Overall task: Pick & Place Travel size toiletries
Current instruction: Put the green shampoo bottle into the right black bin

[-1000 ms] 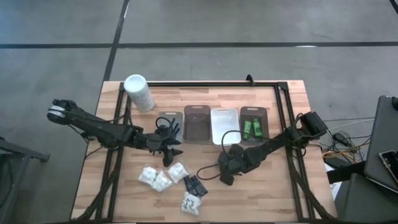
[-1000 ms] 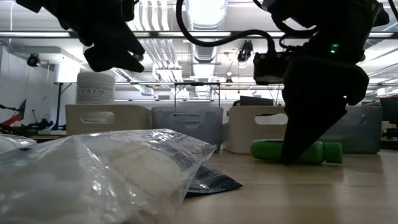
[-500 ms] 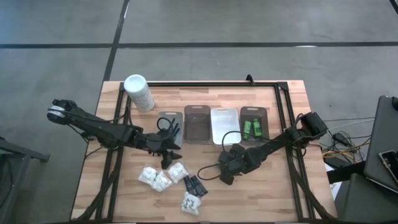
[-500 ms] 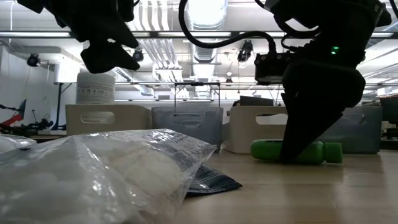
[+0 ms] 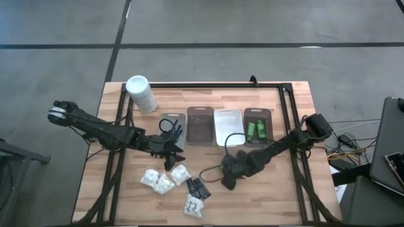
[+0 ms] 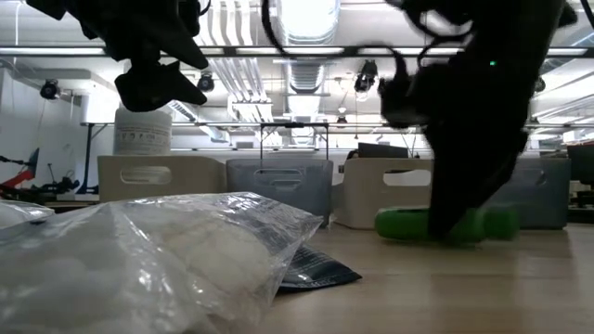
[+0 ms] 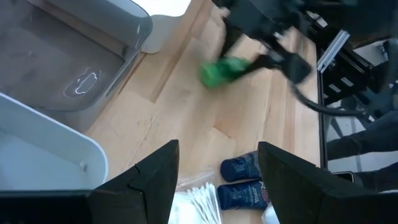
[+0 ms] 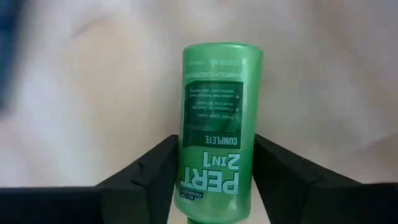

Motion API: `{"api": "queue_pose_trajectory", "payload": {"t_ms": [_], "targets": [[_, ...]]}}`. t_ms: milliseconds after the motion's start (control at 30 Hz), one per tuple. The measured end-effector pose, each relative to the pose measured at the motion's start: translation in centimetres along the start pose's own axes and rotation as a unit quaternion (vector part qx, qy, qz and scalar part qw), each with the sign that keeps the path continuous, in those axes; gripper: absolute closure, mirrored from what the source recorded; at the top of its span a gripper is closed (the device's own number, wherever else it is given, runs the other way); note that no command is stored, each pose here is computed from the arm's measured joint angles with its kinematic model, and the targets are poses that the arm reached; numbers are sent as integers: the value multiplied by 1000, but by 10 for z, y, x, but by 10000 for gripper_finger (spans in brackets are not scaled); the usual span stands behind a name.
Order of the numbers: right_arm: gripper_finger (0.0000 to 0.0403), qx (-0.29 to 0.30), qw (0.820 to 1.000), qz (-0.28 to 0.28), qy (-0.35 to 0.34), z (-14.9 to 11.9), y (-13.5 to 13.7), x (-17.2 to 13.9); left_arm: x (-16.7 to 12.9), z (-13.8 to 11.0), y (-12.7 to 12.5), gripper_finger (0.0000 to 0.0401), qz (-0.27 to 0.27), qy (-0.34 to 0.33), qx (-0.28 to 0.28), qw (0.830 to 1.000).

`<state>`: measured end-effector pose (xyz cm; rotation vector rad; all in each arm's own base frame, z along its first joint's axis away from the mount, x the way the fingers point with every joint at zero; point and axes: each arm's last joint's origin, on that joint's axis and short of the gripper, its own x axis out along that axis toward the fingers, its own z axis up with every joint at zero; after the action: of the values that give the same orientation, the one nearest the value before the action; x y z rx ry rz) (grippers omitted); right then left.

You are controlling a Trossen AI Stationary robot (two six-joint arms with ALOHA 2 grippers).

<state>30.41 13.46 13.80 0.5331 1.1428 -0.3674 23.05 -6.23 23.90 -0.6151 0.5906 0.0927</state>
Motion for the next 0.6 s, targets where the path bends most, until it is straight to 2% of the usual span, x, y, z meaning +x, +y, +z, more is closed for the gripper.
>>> {"api": "queue_pose_trajectory", "payload": {"t_ms": [167, 333, 467, 600], "targets": [[246, 6, 999, 34, 9, 14, 26, -33, 0, 1, -1, 179, -4, -3, -2, 1000], [246, 48, 999, -5, 13, 25, 39, -71, 0, 1, -1, 179, -5, -5, -5, 1000], [242, 115, 992, -49, -16, 33, 31, -100, 0, 2, -2, 179, -6, -6, -12, 1000], [246, 207, 973, -85, -47, 38, 7, -120, 0, 2, -2, 179, -7, -7, -12, 1000]]}}
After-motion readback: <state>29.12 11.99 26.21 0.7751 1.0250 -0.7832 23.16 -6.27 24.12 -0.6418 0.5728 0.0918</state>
